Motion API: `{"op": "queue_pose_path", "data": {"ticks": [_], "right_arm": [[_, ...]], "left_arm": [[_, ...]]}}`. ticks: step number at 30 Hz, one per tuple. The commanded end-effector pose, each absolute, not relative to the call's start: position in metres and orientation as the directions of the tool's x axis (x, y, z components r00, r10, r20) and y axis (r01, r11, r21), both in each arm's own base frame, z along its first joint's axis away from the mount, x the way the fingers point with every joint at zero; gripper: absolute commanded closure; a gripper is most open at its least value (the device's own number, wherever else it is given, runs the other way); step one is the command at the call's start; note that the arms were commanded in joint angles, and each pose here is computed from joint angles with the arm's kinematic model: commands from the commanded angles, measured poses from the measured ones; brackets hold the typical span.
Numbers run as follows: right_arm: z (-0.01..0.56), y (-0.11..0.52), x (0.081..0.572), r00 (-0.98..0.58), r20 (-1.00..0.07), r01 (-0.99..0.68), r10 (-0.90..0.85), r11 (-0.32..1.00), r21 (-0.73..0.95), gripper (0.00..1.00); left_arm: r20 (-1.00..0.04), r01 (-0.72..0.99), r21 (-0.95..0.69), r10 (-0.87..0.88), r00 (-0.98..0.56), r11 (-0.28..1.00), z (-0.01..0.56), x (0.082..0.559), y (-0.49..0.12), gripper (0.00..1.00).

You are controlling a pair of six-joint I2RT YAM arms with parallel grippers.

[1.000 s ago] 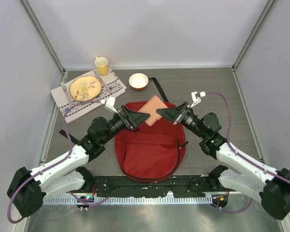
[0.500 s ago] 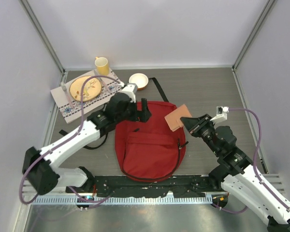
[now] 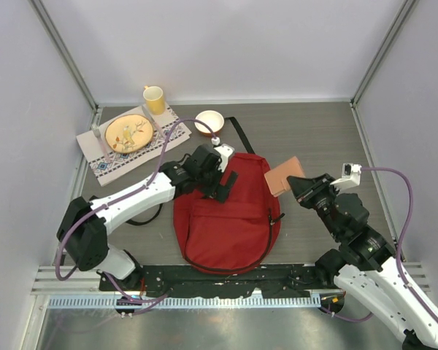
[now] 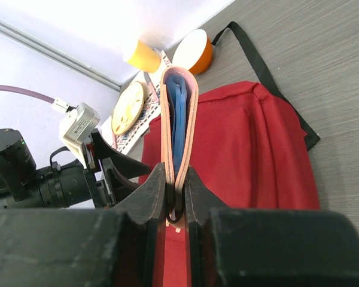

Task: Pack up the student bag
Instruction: Pick up the personal item from the center of the board.

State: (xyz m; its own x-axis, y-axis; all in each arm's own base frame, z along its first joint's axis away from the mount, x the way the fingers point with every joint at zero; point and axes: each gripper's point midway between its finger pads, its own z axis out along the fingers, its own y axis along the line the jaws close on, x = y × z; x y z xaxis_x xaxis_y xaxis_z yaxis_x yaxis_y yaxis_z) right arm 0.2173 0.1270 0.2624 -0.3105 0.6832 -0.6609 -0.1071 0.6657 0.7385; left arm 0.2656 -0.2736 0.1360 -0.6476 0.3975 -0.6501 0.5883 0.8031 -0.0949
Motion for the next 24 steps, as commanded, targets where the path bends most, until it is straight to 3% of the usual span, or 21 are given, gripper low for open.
{"op": "queue_pose_path", "data": {"ticks": [1,10,24], "right_arm": [[0.279,0.119,0.220,-0.255,-0.672,-0.109,0.695,0.670,0.734,0.99],[0.274,0.126,0.223,-0.292,-0.683,-0.110,0.670,0.686,0.719,0.99],[0.257,0.149,0.230,-0.400,-0.655,-0.089,0.641,0.685,0.723,0.99]], "left_arm": [[-0.652,0.637,-0.026,0.470,-0.595,0.770,0.141,0.270,-0.279,0.00],[-0.605,0.637,0.047,0.529,-0.595,0.770,0.129,0.279,-0.276,0.00],[-0.628,0.635,0.078,0.532,-0.568,0.769,0.132,0.278,-0.268,0.00]]}}
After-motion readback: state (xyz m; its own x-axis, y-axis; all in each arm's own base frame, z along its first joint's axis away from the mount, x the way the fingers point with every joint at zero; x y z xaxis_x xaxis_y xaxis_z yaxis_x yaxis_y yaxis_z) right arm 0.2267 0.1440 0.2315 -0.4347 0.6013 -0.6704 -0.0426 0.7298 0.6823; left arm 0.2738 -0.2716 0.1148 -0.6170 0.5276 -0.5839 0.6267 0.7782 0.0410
